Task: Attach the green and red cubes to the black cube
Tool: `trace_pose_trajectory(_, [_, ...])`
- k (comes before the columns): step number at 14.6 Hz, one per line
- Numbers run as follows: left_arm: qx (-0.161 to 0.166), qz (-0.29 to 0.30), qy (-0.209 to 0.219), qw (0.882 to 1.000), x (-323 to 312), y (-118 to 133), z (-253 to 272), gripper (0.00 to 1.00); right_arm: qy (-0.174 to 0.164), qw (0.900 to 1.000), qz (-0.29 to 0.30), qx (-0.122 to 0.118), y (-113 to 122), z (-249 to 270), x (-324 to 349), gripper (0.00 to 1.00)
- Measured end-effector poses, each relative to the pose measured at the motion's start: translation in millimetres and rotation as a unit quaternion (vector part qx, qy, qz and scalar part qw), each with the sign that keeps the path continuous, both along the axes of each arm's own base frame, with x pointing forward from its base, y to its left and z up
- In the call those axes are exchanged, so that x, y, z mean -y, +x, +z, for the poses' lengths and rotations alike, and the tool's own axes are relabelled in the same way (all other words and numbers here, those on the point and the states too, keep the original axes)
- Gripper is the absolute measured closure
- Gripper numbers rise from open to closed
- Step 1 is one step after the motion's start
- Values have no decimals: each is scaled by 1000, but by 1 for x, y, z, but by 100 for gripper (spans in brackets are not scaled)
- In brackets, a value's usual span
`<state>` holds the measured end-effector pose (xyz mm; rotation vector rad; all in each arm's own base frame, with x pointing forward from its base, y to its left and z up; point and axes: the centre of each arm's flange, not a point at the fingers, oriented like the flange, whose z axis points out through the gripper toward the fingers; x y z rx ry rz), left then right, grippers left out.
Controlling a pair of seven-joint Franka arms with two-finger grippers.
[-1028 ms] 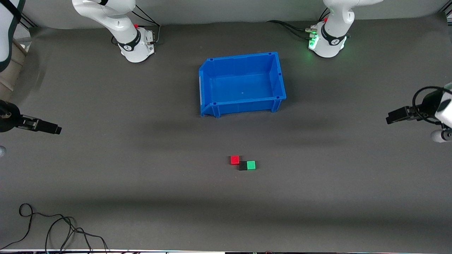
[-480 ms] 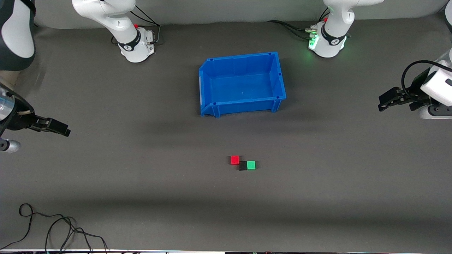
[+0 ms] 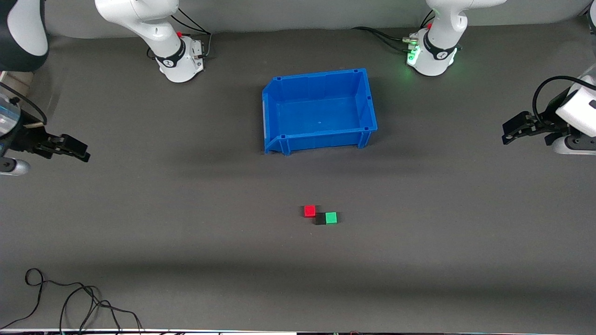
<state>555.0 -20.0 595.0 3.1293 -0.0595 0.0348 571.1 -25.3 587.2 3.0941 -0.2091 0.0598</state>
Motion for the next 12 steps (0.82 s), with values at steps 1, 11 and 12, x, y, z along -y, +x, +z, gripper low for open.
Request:
trace_pose_trajectory(1, [-1, -1, 0, 1000, 0, 0, 0, 0, 0, 1000, -4, 4, 0, 6, 6, 1])
trace_pose_trajectory(11, [-13, -7, 0, 1000, 0, -2, 2, 0, -2, 1000, 2, -17, 12, -2, 1, 0])
trace_pose_trajectory(12, [-17, -12, 1, 1000, 0, -2, 1, 0, -2, 1000, 2, -18, 11, -1, 1, 0])
